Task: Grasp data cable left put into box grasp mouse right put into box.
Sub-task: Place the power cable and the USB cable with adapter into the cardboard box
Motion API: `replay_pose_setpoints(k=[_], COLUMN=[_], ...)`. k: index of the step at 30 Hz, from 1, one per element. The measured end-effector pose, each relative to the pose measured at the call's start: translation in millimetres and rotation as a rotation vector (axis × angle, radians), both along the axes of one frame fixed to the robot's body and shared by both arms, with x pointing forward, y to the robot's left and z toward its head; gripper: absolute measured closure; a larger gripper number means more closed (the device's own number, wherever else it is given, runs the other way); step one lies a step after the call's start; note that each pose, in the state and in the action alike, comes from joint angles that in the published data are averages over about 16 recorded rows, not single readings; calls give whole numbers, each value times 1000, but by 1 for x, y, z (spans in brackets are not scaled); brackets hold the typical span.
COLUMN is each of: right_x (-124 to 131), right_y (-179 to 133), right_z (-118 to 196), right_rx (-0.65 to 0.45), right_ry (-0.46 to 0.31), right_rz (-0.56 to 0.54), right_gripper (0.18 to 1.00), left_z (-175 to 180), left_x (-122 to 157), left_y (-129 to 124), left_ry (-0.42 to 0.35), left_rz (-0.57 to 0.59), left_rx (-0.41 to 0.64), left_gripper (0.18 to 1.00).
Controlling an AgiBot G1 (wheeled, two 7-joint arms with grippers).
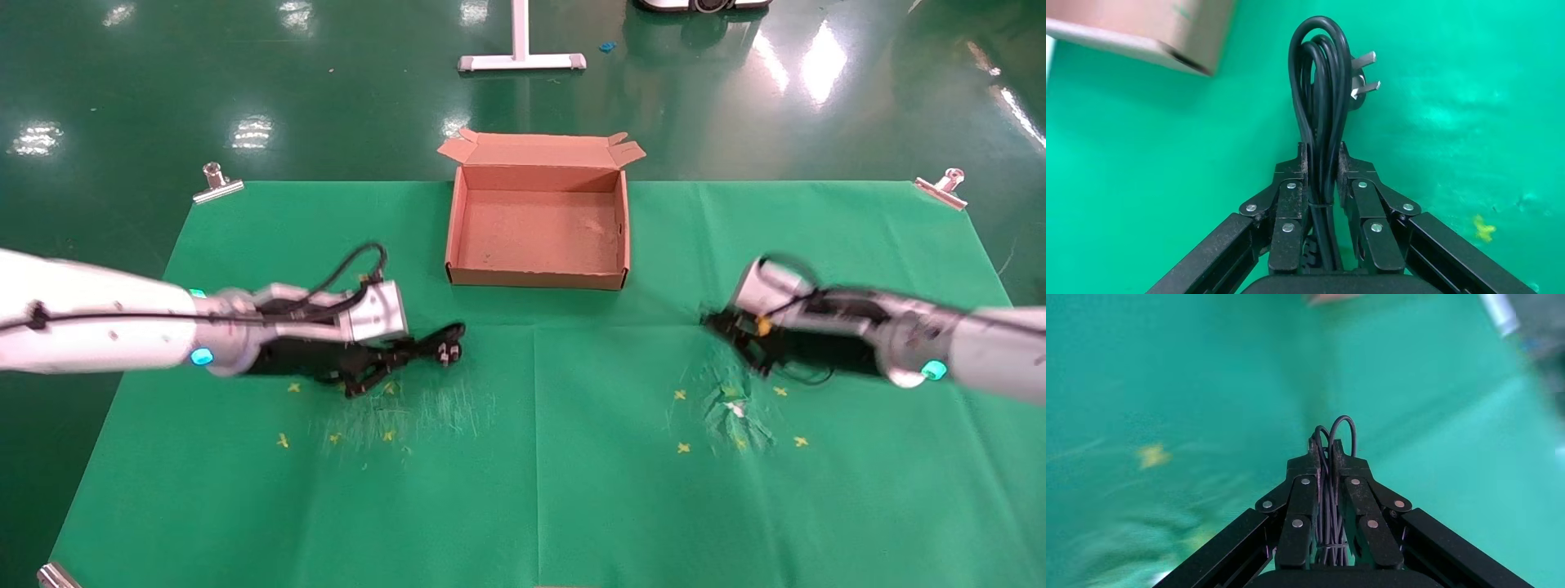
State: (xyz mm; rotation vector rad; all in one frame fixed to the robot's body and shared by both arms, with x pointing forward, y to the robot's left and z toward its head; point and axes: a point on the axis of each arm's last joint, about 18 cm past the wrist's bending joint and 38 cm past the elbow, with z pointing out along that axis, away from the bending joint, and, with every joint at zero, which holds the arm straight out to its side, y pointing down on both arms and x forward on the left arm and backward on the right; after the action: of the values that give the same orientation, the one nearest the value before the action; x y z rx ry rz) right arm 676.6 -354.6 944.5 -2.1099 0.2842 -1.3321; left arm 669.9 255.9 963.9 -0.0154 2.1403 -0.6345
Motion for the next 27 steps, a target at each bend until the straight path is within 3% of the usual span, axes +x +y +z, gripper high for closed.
replay_pose_setpoints(k=[6, 13, 20, 27], right_x=[-12, -35, -62, -83], right_y=[-11, -29, -47, -59], right_z=[48, 96, 125, 137], right_rx=[21, 44, 55, 58], right_ry=[-116, -236, -312, -348], right_rz=[-9, -27, -50, -71], right_gripper=[965, 967, 968, 969], left_z=[37, 64, 60, 52], left_x=[4, 37, 70, 78], left_y=[-21, -63, -99, -121], left_ry=[-86, -213, -294, -321], left_rz=[-60, -100, -115, -150], left_rx=[-9, 22, 84, 82], left_gripper=[916, 918, 919, 920])
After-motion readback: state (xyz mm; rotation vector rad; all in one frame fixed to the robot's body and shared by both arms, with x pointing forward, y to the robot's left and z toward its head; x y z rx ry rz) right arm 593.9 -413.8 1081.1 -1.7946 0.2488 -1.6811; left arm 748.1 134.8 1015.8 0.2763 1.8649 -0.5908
